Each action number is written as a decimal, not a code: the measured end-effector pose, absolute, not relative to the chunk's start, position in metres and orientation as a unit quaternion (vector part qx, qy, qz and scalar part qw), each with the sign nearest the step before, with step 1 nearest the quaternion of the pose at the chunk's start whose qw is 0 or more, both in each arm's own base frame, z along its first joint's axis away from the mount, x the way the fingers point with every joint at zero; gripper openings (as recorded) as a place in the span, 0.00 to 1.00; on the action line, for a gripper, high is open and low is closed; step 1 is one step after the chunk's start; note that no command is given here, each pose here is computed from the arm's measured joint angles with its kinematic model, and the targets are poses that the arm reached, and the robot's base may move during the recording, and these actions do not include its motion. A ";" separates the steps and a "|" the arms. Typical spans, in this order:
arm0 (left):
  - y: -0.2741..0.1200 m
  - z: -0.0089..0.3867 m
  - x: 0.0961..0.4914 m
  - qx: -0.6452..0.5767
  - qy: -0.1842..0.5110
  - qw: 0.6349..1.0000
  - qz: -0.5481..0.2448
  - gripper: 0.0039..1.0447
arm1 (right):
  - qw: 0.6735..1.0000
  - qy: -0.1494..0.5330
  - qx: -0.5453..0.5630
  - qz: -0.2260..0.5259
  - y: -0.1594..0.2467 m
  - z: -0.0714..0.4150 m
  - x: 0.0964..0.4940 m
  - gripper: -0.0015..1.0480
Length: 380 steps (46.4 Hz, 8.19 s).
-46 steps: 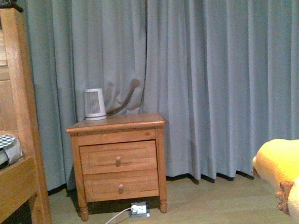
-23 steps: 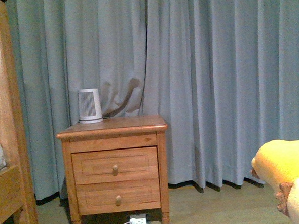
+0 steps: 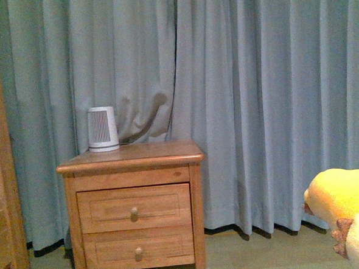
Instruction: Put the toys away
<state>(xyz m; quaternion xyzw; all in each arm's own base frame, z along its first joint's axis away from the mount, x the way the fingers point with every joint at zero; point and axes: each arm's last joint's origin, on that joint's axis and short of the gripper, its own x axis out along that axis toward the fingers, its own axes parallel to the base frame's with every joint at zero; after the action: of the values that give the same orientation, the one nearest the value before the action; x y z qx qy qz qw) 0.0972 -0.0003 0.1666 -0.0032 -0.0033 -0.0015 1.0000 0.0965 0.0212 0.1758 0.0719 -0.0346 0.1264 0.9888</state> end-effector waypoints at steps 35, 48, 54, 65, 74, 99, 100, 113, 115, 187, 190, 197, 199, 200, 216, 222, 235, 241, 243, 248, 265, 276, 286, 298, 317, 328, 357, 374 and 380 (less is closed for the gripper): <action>0.000 0.167 0.097 -0.003 -0.003 1.000 -0.002 0.94 | 0.989 -0.034 0.072 0.125 0.021 0.176 0.097 0.07; 0.000 0.167 0.097 -0.003 -0.003 1.000 0.000 0.94 | 0.989 -0.034 0.072 0.126 0.021 0.176 0.097 0.07; 0.000 0.167 0.097 -0.002 -0.003 1.000 0.000 0.94 | 0.989 -0.034 0.072 0.126 0.021 0.176 0.097 0.07; 0.000 0.167 0.097 -0.002 -0.003 1.000 0.000 0.94 | 0.989 -0.034 0.072 0.127 0.021 0.176 0.097 0.07; 0.000 0.167 0.097 -0.002 -0.003 1.000 0.000 0.94 | 0.989 -0.034 0.072 0.126 0.021 0.176 0.097 0.07; 0.000 0.167 0.097 -0.002 -0.003 1.000 -0.002 0.94 | 0.989 -0.034 0.072 0.126 0.021 0.176 0.097 0.07; 0.000 0.167 0.097 -0.002 -0.003 1.000 0.000 0.94 | 0.989 -0.034 0.072 0.126 0.021 0.176 0.097 0.07; 0.000 0.167 0.097 -0.002 -0.003 1.000 -0.001 0.94 | 0.989 -0.035 0.072 0.125 0.021 0.176 0.097 0.07; 0.000 0.167 0.097 -0.002 -0.003 1.000 -0.001 0.94 | 0.989 -0.035 0.072 0.127 0.021 0.176 0.096 0.07; 0.000 0.167 0.097 -0.002 -0.003 1.000 -0.001 0.94 | 0.989 -0.035 0.072 0.127 0.021 0.176 0.097 0.07; 0.000 0.167 0.097 -0.002 -0.003 1.000 -0.001 0.94 | 0.989 -0.034 0.072 0.126 0.021 0.176 0.097 0.07; 0.000 0.167 0.097 -0.002 -0.003 1.000 -0.001 0.94 | 0.989 -0.034 0.072 0.126 0.021 0.176 0.097 0.07; 0.000 0.167 0.097 -0.002 -0.003 1.000 -0.001 0.94 | 0.989 -0.034 0.072 0.127 0.021 0.176 0.097 0.07; 0.000 0.167 0.097 -0.002 -0.003 1.000 -0.001 0.94 | 0.989 -0.034 0.072 0.126 0.021 0.176 0.097 0.07; 0.000 0.167 0.097 -0.002 -0.003 1.000 -0.001 0.94 | 0.989 -0.034 0.072 0.126 0.021 0.176 0.097 0.07; 0.000 0.167 0.097 -0.002 -0.003 1.000 -0.001 0.94 | 0.989 -0.034 0.072 0.127 0.021 0.176 0.097 0.07; 0.000 0.167 0.097 -0.002 -0.003 1.000 -0.001 0.94 | 0.989 -0.034 0.072 0.127 0.021 0.176 0.097 0.07; 0.000 0.167 0.097 -0.002 -0.003 1.000 -0.001 0.94 | 0.989 -0.034 0.072 0.126 0.021 0.176 0.097 0.07; 0.000 0.167 0.097 -0.002 -0.003 1.000 -0.001 0.94 | 0.989 -0.034 0.072 0.126 0.021 0.176 0.097 0.07; 0.000 0.167 0.097 -0.002 -0.003 1.000 -0.001 0.94 | 0.989 -0.034 0.072 0.126 0.021 0.176 0.097 0.07; 0.000 0.167 0.097 -0.002 -0.003 1.000 -0.001 0.94 | 0.989 -0.034 0.072 0.127 0.021 0.176 0.097 0.07; 0.000 0.167 0.097 -0.002 -0.003 1.000 -0.001 0.94 | 0.989 -0.036 0.035 0.136 0.032 0.210 0.101 0.07; 0.000 0.167 0.097 -0.002 -0.003 1.000 -0.001 0.94 | 0.973 -0.138 0.014 0.182 0.045 0.305 0.099 0.07; 0.000 0.167 0.097 -0.002 -0.003 1.000 -0.001 0.94 | 0.960 -0.207 -0.032 0.187 0.046 0.394 0.102 0.07; 0.000 0.167 0.097 -0.002 -0.003 1.000 -0.001 0.94 | 0.953 -0.262 -0.006 0.155 0.032 0.482 0.141 0.07; 0.000 0.167 0.097 -0.002 -0.003 1.000 -0.001 0.94 | 0.961 -0.243 0.028 0.132 0.035 0.507 0.201 0.07; 0.000 0.167 0.097 -0.002 -0.003 1.000 -0.001 0.94 | 0.960 -0.131 0.197 0.152 0.057 0.520 0.339 0.07; 0.000 0.167 0.097 -0.002 -0.003 1.000 -0.001 0.94 | 0.921 -0.035 0.285 0.261 0.110 0.518 0.359 0.07; 0.000 0.167 0.097 -0.002 -0.003 1.000 -0.001 0.94 | 0.911 -0.026 0.292 0.289 0.126 0.527 0.354 0.07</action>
<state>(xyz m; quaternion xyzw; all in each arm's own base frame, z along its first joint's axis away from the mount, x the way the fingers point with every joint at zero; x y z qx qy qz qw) 0.0972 -0.0002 0.1666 -0.0020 -0.0031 -0.0010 1.0000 0.3544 0.1256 0.5265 0.2925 -0.0261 0.2892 0.9111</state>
